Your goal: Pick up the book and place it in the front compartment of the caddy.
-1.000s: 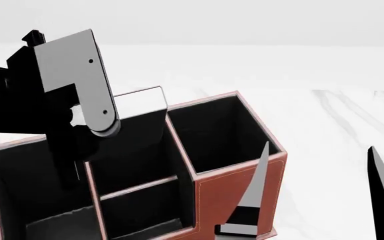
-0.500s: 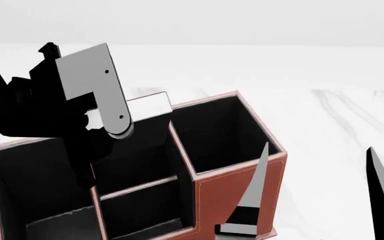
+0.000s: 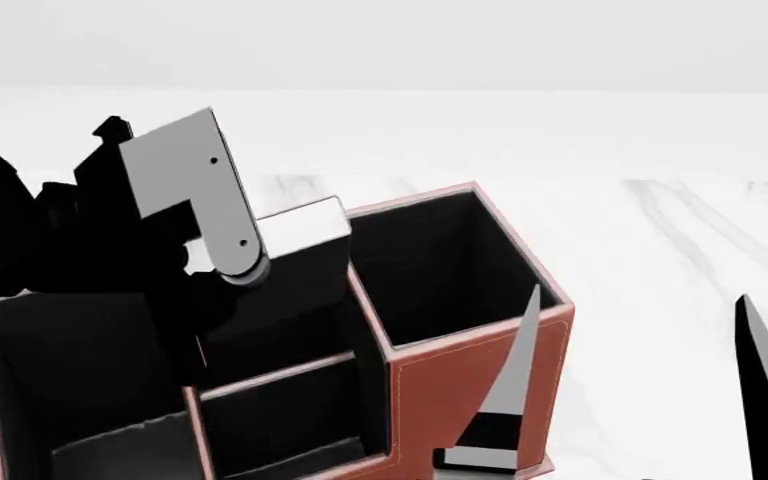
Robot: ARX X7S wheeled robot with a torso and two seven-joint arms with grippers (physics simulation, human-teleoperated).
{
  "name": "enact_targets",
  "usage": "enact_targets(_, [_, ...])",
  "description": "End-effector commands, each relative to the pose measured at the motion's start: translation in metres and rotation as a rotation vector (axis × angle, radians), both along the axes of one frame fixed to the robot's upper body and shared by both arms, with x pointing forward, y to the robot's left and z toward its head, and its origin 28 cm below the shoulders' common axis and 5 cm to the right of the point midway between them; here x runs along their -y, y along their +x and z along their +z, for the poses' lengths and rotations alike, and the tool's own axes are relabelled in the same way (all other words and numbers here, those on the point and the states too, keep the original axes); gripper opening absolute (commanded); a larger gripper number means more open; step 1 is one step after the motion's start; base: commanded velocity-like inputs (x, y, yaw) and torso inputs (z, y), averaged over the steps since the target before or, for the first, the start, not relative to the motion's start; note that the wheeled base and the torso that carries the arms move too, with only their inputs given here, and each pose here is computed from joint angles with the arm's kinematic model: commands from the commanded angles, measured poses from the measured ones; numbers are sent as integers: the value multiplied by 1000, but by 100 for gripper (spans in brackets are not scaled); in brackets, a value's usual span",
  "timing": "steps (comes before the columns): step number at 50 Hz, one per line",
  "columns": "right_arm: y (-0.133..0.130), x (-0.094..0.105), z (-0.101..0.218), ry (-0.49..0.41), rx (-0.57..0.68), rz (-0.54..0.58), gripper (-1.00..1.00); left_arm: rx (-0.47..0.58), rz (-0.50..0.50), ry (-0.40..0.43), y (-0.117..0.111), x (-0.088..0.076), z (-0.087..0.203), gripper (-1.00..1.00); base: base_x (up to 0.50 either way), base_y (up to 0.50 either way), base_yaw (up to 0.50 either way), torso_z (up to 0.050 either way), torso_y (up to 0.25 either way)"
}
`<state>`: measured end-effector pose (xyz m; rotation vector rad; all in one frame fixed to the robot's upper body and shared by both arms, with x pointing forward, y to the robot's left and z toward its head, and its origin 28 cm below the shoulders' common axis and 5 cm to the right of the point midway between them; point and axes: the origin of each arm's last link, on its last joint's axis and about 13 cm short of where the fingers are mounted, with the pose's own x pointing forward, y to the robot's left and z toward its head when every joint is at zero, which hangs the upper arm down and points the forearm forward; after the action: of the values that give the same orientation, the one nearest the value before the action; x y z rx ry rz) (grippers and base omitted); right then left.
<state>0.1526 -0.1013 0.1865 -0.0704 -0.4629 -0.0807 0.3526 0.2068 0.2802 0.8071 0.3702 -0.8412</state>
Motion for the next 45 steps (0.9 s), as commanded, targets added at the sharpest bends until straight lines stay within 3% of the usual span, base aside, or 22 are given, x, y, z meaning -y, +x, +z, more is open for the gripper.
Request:
enact_targets(1, [0,0,0,1,-2,1,100,61,39,-27,6,-7,-2,-100,0,0,0,0,0])
enact_targets(45, [0,1,0,1,3,-6,100,84,54,16,26,-8,-51,-100,0,0,0,0,1])
